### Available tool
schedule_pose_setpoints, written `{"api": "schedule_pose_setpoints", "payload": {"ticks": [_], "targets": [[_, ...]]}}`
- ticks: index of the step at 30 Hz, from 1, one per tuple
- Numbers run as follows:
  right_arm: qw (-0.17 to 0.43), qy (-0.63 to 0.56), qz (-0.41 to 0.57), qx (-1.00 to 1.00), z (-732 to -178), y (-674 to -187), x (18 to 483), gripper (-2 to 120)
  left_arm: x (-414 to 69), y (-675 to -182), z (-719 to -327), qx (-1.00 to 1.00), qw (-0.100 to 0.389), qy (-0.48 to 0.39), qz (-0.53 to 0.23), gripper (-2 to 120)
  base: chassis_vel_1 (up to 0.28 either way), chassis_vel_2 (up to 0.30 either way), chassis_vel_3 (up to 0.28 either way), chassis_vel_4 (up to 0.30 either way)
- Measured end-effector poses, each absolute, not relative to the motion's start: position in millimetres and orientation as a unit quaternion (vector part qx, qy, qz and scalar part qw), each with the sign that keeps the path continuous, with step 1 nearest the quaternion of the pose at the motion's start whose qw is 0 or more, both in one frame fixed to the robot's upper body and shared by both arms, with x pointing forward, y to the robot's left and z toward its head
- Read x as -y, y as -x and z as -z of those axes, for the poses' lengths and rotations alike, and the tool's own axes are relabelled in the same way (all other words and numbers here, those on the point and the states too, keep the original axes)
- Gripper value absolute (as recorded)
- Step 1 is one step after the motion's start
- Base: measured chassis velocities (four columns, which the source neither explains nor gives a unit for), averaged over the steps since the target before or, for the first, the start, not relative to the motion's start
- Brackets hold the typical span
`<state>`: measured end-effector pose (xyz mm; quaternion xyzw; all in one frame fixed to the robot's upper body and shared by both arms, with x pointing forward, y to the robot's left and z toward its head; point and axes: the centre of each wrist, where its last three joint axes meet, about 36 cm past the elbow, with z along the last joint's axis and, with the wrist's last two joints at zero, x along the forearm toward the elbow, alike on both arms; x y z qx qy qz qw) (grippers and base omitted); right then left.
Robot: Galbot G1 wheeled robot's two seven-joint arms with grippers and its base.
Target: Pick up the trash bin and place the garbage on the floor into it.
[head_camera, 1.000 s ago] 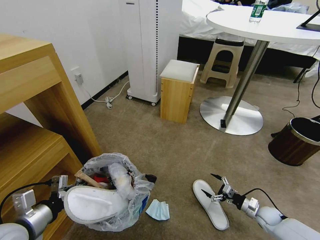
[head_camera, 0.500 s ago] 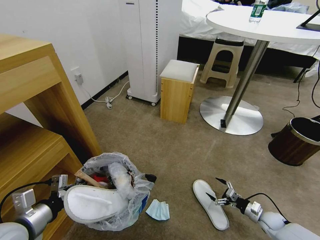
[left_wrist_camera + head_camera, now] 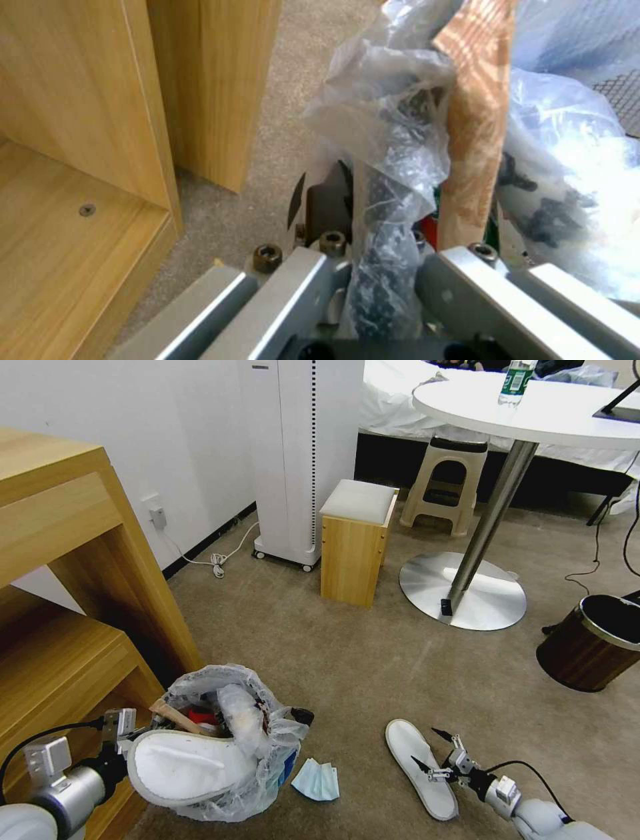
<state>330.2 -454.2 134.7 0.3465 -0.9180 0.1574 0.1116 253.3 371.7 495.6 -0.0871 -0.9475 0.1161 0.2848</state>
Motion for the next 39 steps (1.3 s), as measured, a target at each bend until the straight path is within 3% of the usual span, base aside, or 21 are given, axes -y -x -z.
{"api": "schedule_pose_setpoints", "payload": {"ticks": [13,39], "targets": [[0.119,-0.327,-0.151,0.925,-122,-324,445,99,-371,-253,-498,0.948,0.281,0.090,-0.116,0,0.000,0.000,0.000,0.000],[0.133,-0.326,-0.148,0.924,-103,-328,427,31,-368,-254,-507,0.950,0.272,0.098,-0.119,0,0.000,0.000,0.000,0.000]]}}
